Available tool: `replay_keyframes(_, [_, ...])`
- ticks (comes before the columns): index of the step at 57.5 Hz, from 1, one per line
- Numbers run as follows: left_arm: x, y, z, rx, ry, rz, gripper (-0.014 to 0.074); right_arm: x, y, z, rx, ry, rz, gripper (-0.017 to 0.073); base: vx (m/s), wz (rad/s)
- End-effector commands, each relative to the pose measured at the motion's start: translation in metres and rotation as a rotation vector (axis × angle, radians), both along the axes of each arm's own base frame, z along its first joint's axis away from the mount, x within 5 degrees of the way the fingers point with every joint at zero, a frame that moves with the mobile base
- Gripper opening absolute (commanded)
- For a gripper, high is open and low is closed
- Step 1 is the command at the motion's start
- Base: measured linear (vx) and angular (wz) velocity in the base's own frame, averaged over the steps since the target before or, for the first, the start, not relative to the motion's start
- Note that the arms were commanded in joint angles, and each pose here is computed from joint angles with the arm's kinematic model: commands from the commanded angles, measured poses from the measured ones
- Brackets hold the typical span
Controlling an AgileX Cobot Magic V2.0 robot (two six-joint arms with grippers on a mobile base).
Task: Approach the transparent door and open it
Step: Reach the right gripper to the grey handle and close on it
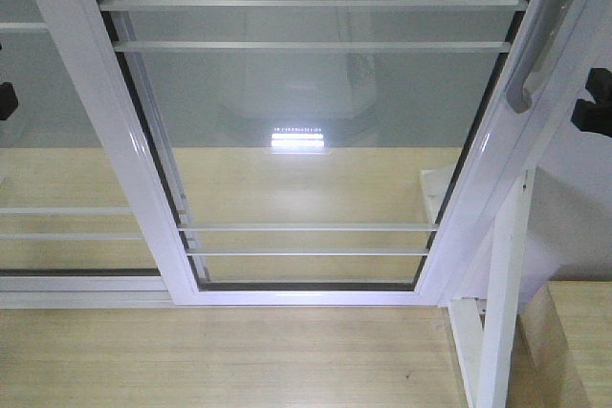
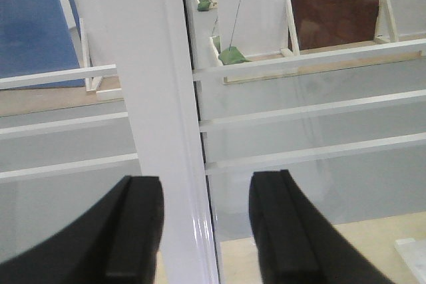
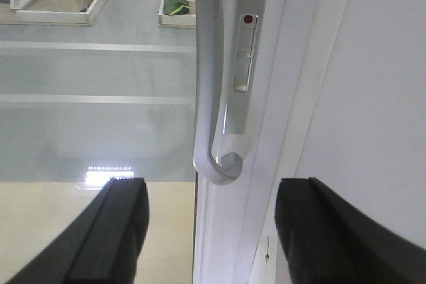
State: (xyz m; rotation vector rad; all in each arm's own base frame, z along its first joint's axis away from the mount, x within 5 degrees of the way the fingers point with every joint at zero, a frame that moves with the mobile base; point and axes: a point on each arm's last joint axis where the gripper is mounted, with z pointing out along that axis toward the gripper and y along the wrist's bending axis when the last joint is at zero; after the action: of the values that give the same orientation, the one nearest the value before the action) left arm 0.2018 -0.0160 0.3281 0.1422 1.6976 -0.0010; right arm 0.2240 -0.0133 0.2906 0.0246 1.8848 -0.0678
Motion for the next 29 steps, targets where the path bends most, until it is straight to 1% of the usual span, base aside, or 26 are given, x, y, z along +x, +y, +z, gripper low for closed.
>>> replay_keyframes(1, [0.0,-0.002,0.02,-0.025,-0.121,-0.013,0.0444,0.013,-0.003,0.021,-0.043,-0.188,-0.009,0.0494,0.0,0.0])
replay_keyframes(10, [0.0,-0.002,0.019,-0.024,-0.11,-0.011,0.0445,0.032,-0.004,0.012,-0.046,-0.203,-0.013,0.0494,0.0,0.0])
replay_keyframes(14, [0.0,-0.002,0.018,-0.024,-0.1,-0.011,0.0445,0.043,-0.005,0.013,-0.037,-0.203,-0.015,0.0494,0.0,0.0])
replay_keyframes(23, [0.004,-0.002,0.012,-0.02,-0.06,-0.008,0.0445,0.071,-0.007,0.025,-0.042,-0.23,-0.013,0.0494,0.0,0.0])
replay_keyframes(29, [0.008,-0.002,0.006,-0.017,-0.022,-0.006,0.0445,0.091,-0.008,0.027,-0.042,-0.224,-0.012,0.0494,0.0,0.0])
